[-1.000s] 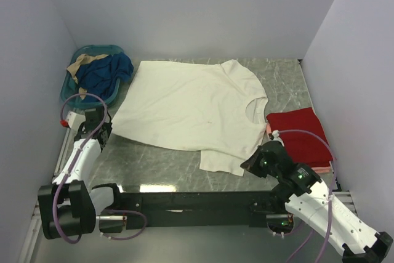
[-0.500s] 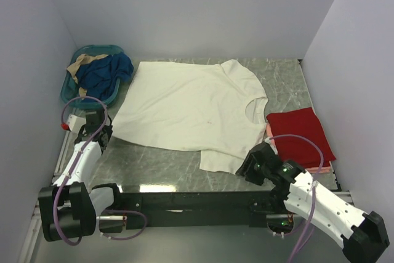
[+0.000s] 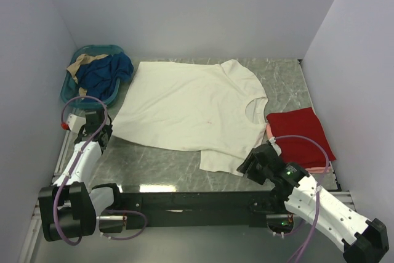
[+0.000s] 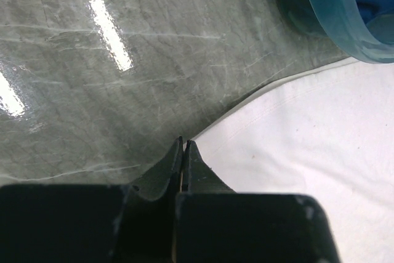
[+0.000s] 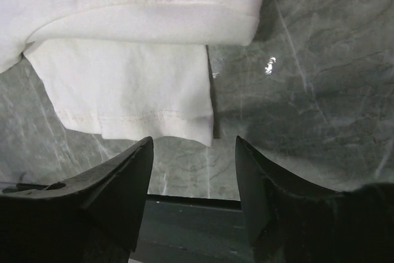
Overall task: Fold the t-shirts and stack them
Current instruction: Flatten the tshirt out, then fold the tshirt
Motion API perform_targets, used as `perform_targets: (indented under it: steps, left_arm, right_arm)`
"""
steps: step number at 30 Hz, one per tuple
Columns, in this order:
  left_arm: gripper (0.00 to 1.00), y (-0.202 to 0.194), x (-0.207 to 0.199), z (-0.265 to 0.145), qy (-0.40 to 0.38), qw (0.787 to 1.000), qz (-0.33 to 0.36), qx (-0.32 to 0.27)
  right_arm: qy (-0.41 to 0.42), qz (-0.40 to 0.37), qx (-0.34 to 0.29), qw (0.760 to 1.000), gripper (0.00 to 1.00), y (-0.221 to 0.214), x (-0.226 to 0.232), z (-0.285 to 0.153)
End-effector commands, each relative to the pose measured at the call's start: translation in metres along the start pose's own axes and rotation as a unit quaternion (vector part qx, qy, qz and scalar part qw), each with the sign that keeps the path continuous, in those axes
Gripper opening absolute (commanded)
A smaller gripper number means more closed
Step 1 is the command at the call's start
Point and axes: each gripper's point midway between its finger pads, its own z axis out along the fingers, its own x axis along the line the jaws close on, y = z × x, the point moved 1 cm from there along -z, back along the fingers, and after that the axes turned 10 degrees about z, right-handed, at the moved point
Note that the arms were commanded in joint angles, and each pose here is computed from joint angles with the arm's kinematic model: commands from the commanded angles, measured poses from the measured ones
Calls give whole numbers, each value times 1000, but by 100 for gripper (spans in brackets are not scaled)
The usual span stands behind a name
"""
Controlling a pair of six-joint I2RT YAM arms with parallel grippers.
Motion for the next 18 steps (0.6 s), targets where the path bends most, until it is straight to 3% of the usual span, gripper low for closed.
perform_targets:
  steps: [1, 5, 18]
  left_arm:
    - [1, 13, -8, -1, -9, 1000, -14, -24]
    - [1, 14, -9, 1, -9, 1000, -12, -24]
    - [1, 8, -8, 8, -4, 1000, -9, -16]
  right_arm:
    - [16, -1, 10, 1000, 61, -3, 10, 3]
    - [-17, 13, 11, 1000, 55, -4, 1, 7]
    - [-82, 4, -3, 997, 51, 3, -10, 15]
